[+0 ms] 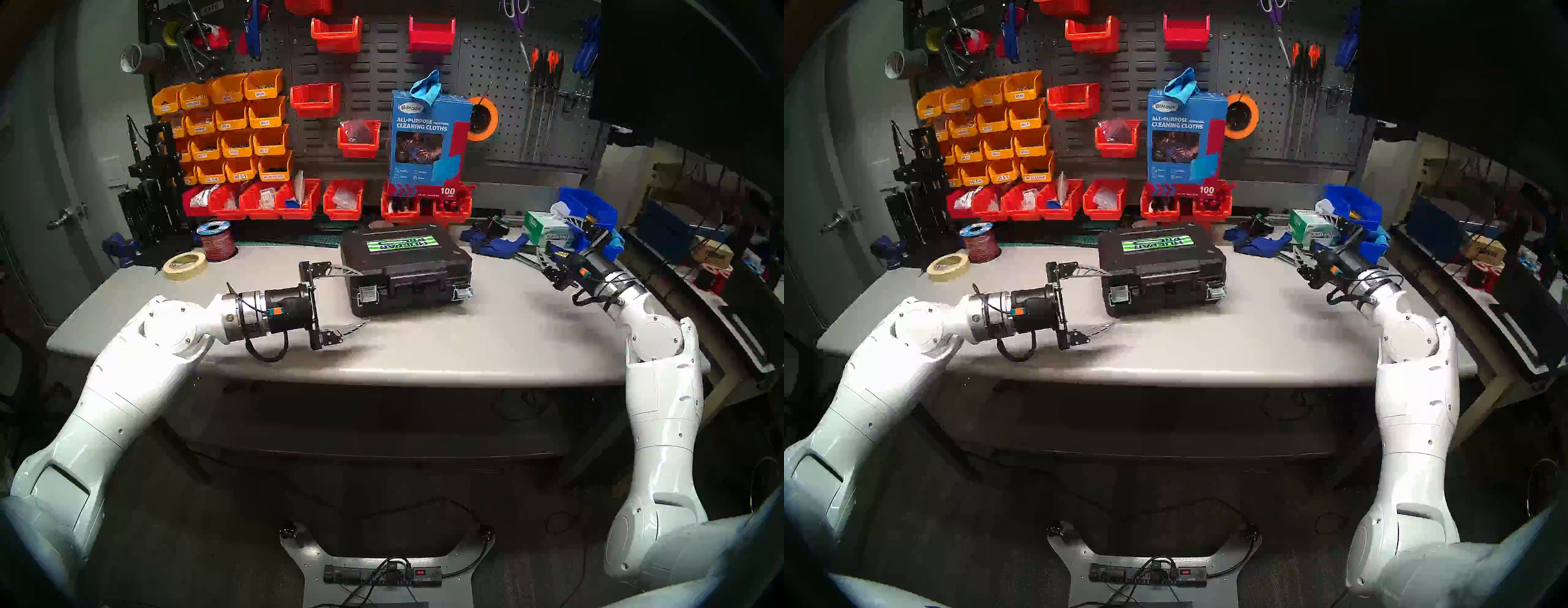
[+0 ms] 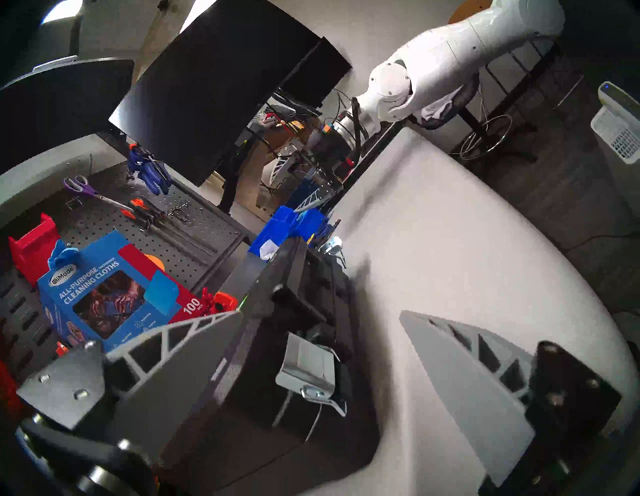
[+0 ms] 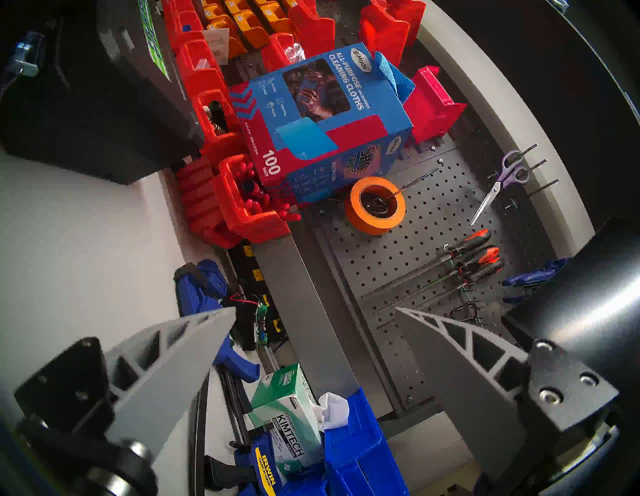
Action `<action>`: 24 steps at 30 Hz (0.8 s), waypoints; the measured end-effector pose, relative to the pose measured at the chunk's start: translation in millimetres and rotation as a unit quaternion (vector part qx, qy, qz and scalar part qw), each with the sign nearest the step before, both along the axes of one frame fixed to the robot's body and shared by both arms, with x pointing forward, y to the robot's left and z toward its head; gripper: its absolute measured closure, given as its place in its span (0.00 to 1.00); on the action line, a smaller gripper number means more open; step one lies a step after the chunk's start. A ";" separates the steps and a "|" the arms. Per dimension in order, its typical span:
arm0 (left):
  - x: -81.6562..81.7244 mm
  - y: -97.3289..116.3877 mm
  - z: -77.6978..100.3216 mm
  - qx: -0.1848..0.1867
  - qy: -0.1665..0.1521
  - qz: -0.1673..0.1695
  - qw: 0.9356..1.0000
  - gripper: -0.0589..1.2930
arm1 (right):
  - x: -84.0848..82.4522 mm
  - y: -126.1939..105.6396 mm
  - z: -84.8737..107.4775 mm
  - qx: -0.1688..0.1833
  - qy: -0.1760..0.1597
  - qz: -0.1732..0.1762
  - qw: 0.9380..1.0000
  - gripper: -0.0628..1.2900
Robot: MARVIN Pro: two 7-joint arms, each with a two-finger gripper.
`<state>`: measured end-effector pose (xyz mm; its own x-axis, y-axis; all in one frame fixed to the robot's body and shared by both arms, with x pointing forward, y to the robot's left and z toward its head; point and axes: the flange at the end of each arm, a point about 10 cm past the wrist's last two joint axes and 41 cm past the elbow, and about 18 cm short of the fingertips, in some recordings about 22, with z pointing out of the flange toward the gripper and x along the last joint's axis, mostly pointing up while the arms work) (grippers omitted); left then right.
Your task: Open the tool box
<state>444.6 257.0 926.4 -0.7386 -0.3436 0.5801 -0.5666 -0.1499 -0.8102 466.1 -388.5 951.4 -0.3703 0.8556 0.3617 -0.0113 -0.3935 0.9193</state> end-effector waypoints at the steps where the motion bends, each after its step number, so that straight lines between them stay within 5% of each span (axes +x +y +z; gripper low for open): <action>1: 1.2 0.5 -0.6 0.002 -0.001 0.003 1.000 0.04 | 0.0 0.0 0.0 0.000 0.000 0.000 1.000 0.07; 24: 11.1 -12.6 2.5 0.019 -0.007 0.028 0.999 0.04 | 0.1 -0.1 0.0 0.000 0.000 0.000 1.000 0.07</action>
<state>455.8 244.4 929.0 -0.7257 -0.4063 0.5553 -0.5468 -0.1494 -0.8238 466.1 -388.6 951.4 -0.3695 0.8558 0.3621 -0.0109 -0.3936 0.9192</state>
